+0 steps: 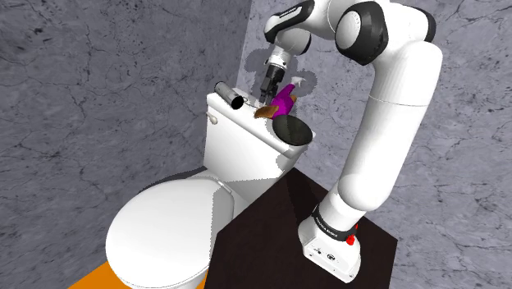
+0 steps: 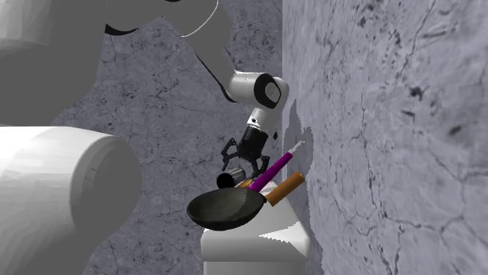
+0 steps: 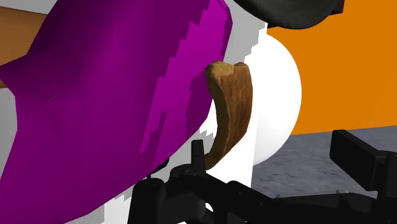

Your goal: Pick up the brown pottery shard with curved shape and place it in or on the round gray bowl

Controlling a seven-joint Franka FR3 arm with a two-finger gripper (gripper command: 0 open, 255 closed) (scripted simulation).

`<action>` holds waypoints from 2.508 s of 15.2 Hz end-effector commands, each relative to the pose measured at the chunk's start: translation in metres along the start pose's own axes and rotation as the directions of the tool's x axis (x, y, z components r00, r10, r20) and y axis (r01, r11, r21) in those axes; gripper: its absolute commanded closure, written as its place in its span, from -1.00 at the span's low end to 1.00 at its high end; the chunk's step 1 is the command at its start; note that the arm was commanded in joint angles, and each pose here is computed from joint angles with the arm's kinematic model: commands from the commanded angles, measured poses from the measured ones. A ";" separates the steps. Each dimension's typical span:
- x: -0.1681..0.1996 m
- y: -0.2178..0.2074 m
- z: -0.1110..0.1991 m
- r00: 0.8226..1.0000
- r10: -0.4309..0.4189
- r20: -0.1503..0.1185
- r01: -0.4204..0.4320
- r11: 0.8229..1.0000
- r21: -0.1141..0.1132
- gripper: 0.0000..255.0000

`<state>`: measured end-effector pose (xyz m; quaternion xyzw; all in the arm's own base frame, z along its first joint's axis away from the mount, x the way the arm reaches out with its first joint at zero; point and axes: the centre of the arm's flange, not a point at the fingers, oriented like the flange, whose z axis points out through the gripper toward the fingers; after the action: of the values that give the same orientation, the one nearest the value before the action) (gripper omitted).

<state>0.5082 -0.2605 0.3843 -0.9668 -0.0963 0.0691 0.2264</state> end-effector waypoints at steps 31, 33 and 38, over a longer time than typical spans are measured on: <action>-0.045 -0.086 0.098 0.968 0.058 -0.244 -0.172 0.862 -0.476 -1.00; -0.045 -0.086 0.098 0.968 0.058 -0.244 -0.172 0.862 -0.476 -1.00; -0.045 -0.086 0.098 0.968 0.058 -0.244 -0.172 0.862 -0.476 -1.00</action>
<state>0.4338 -0.1523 0.3410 -0.9979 -0.0274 -0.0531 -0.0233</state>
